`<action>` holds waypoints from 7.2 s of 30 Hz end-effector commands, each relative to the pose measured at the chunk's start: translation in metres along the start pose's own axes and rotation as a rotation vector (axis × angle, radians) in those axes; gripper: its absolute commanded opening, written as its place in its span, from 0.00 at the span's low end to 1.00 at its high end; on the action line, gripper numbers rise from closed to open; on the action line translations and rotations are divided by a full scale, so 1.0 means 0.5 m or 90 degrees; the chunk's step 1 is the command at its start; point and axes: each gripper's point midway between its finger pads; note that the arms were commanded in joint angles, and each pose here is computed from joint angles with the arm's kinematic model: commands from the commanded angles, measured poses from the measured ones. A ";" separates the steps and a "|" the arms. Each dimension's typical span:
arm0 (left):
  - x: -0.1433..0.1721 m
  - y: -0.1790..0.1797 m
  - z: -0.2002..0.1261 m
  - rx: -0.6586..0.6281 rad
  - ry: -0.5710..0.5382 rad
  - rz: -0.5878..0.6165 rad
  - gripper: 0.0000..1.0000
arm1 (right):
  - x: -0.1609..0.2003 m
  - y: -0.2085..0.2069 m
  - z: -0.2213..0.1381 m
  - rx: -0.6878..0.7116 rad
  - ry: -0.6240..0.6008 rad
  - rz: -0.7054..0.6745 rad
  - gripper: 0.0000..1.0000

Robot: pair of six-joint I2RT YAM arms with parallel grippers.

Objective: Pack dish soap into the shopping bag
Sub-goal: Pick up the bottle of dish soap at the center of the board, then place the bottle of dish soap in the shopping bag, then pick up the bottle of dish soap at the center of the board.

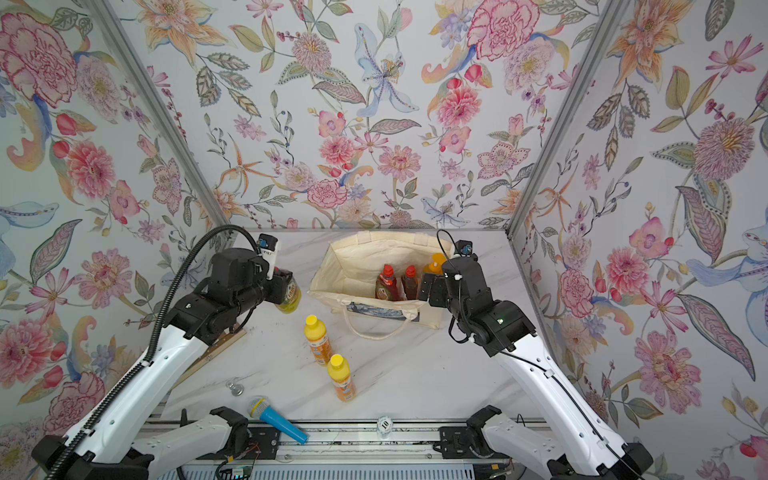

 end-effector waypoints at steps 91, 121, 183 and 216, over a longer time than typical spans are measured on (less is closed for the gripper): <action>-0.196 -0.370 0.364 0.276 -0.121 0.113 0.00 | 0.142 0.029 0.046 0.006 0.167 -0.077 0.99; -0.126 -0.372 0.460 0.232 -0.064 0.043 0.00 | 0.140 0.030 0.045 0.005 0.166 -0.082 0.99; -0.299 -0.308 0.267 0.209 -0.189 0.006 0.65 | 0.124 0.047 0.040 -0.013 0.153 -0.084 0.99; -0.071 -0.067 0.021 -0.061 -0.137 -0.023 0.94 | 0.150 0.315 -0.186 -0.282 0.136 -0.264 0.98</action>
Point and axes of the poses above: each gripper's point midway between its finger pads, its own z axis out along the fingers, its own y axis along the line the jaws close on, x = y × z, and after that the axes turned 13 degrees about z, right-handed
